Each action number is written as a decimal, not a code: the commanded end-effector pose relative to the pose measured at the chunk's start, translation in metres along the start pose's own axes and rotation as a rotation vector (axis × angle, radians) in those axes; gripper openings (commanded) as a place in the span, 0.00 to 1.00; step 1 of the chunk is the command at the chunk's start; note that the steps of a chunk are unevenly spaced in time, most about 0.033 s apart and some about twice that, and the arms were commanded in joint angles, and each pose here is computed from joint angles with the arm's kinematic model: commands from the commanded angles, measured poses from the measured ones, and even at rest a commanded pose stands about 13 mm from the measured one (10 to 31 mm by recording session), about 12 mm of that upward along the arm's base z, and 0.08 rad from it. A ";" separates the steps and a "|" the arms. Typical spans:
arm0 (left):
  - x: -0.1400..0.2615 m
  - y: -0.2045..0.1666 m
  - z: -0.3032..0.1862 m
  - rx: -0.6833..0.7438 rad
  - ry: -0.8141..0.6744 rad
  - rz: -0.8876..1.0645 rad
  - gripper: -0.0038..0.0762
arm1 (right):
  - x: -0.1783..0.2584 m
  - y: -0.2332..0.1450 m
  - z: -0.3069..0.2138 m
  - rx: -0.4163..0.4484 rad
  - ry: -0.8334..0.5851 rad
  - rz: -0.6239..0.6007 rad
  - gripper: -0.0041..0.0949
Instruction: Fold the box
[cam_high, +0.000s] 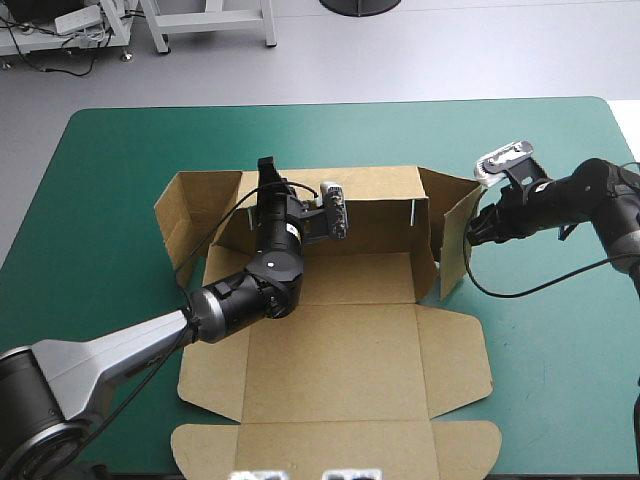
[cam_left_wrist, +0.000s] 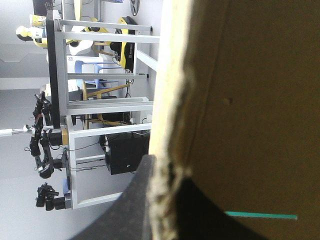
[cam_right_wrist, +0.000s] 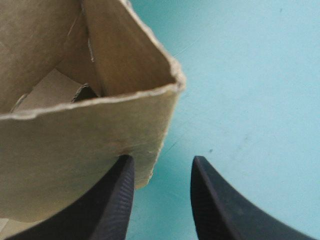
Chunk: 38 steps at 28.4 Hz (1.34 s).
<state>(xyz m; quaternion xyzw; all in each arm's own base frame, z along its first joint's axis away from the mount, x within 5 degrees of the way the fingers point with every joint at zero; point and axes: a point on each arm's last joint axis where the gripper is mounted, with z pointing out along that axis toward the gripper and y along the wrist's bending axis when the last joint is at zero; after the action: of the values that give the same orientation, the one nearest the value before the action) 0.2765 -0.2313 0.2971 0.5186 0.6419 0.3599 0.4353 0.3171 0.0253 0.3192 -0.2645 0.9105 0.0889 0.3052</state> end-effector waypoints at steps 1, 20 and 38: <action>0.004 0.015 -0.008 -0.036 0.017 -0.061 0.04 | -0.014 -0.003 -0.019 0.100 -0.120 -0.026 0.41; 0.005 0.016 -0.008 -0.041 0.026 -0.060 0.04 | -0.021 -0.023 -0.023 0.300 -0.227 0.119 0.40; 0.005 0.016 -0.008 -0.044 0.025 -0.057 0.04 | -0.007 -0.002 0.020 -0.095 -0.021 0.308 0.40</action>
<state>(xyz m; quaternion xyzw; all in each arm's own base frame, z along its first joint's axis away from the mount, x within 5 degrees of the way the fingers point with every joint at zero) 0.2766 -0.2310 0.2974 0.5181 0.6413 0.3621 0.4350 0.3390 0.0271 0.2857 -0.1277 0.9465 0.1495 0.2558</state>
